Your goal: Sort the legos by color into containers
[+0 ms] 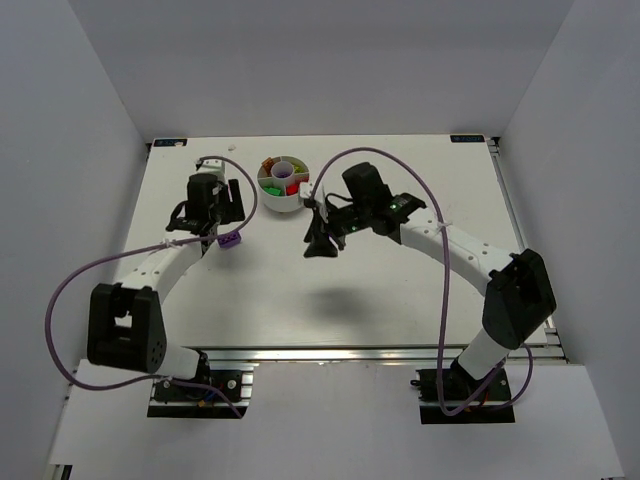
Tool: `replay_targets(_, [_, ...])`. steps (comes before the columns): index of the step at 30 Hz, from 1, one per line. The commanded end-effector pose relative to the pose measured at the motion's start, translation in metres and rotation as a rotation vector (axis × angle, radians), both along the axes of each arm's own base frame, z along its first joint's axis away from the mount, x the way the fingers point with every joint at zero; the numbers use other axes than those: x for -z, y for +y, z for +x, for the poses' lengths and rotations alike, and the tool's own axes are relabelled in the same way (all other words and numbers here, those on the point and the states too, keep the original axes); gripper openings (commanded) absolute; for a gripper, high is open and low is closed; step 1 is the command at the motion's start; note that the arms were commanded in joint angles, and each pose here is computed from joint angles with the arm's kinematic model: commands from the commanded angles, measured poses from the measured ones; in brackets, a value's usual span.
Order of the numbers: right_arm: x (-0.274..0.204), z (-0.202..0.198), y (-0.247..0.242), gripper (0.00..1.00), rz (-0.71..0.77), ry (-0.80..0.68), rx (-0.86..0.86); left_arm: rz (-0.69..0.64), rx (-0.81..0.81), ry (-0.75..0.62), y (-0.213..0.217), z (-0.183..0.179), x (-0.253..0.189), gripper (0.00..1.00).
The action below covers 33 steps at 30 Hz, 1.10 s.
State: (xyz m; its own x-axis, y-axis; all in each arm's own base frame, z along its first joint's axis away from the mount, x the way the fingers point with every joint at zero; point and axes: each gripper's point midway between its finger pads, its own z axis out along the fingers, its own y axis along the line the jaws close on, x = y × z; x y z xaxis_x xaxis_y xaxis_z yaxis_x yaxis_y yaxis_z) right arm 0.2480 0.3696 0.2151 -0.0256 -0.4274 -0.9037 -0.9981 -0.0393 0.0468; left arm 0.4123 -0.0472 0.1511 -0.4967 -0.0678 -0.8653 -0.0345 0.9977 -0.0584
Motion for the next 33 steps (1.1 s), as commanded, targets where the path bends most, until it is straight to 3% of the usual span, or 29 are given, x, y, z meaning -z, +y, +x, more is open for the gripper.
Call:
replay_targets(1, [0.027, -0.029, -0.015, 0.53, -0.024, 0.153, -0.049, 0.091, -0.127, 0.089, 0.031, -0.005, 0.010, 0.83])
replay_targets(4, [0.041, -0.020, -0.016, 0.56, -0.049, 0.153, 0.016, 0.116, -0.254, 0.115, 0.053, -0.005, 0.017, 0.92])
replay_targets(8, [0.057, -0.004, -0.018, 0.54, -0.094, 0.146, 0.095, 0.079, -0.358, 0.159, 0.076, -0.005, 0.033, 0.92])
replay_targets(18, [0.031, 0.001, -0.028, 0.49, -0.009, 0.106, 0.123, -0.070, -0.396, 0.272, 0.096, 0.001, 0.077, 0.73])
replay_targets(30, [0.010, -0.001, -0.036, 0.49, 0.048, 0.098, 0.124, -0.088, -0.384, 0.326, 0.095, 0.002, 0.098, 0.63])
replay_targets(33, [0.008, -0.001, -0.038, 0.49, 0.053, 0.099, 0.126, -0.096, -0.381, 0.331, 0.094, 0.003, 0.100, 0.56])
